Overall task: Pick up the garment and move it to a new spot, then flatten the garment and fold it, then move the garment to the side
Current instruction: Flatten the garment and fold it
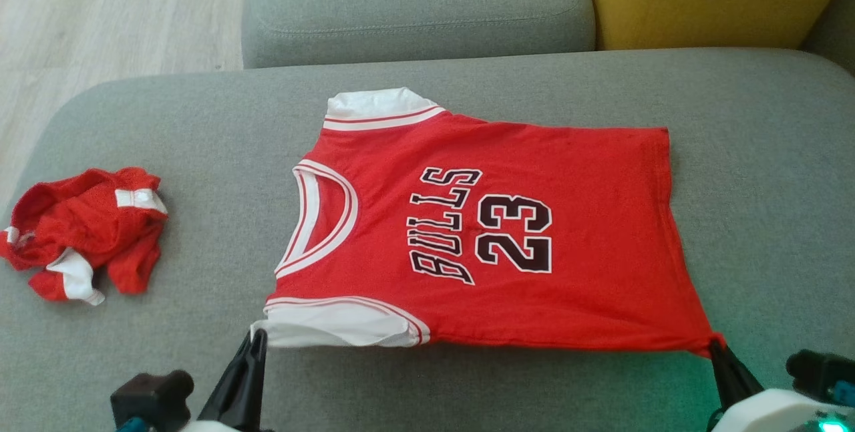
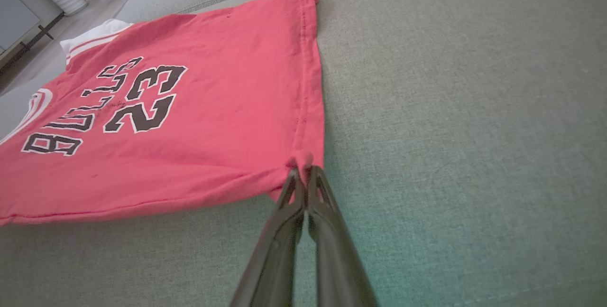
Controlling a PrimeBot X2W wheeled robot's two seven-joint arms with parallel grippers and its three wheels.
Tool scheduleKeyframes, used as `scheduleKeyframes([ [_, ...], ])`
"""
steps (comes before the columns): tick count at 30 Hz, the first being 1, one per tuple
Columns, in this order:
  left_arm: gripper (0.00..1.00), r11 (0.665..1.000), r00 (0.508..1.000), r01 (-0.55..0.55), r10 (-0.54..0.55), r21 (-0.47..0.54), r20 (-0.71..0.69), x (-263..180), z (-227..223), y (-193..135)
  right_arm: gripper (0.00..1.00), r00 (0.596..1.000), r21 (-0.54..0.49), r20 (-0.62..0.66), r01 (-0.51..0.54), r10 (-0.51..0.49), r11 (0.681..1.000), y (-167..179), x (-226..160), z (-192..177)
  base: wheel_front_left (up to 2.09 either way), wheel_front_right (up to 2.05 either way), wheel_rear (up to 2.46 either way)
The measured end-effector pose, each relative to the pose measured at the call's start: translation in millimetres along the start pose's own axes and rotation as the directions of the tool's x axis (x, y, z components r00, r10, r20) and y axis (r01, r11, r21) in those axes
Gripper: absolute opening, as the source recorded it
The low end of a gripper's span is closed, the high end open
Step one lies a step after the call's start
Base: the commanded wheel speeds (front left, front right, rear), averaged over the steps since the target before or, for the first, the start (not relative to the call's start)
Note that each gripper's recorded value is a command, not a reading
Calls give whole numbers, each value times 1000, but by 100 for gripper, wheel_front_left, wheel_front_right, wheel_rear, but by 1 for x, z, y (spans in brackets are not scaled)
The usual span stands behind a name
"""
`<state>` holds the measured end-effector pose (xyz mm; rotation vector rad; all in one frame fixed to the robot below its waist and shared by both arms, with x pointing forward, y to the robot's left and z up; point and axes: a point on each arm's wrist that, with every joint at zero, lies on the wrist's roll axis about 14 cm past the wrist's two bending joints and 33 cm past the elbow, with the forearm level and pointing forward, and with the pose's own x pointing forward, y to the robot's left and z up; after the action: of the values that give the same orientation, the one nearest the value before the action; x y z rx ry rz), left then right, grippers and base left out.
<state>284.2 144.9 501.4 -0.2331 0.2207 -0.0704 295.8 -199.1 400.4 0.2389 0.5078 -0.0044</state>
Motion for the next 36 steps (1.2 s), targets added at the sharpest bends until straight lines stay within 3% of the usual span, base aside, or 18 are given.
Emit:
scheduleKeyframes([
  [9,0,997,997,77,-77,31,8,42,5,-4,0,997,10,-76,19,-18,1000,-2,9,-3,0,0,0],
  [16,0,987,987,160,-160,29,-11,93,8,-14,0,998,21,-49,27,-26,999,-6,39,25,0,0,0],
  [30,0,984,983,178,-177,20,-54,160,-16,-8,0,999,-8,-42,3,-4,1000,-5,93,42,0,0,0],
  [31,0,984,984,175,-174,18,-48,162,-17,-6,7,999,-5,-44,2,-2,1000,-4,96,42,0,0,0],
  [32,11,985,985,170,-169,14,-39,163,-18,-5,30,999,5,-38,-3,3,1000,-3,98,42,0,0,0],
  [33,28,985,985,171,-170,6,-24,164,-18,-5,84,999,8,-37,-6,6,1000,-2,99,41,0,0,0],
  [34,45,985,985,171,-171,0,-5,165,-16,-5,100,999,9,-32,-10,11,1000,-1,100,41,0,0,0],
  [35,93,986,985,170,-170,-4,8,166,-16,-5,100,1000,8,-28,-14,14,1000,0,101,40,0,0,0],
  [36,100,986,985,169,-169,-8,20,166,-15,-6,100,1000,7,-19,-16,16,1000,1,101,41,0,0,0],
])
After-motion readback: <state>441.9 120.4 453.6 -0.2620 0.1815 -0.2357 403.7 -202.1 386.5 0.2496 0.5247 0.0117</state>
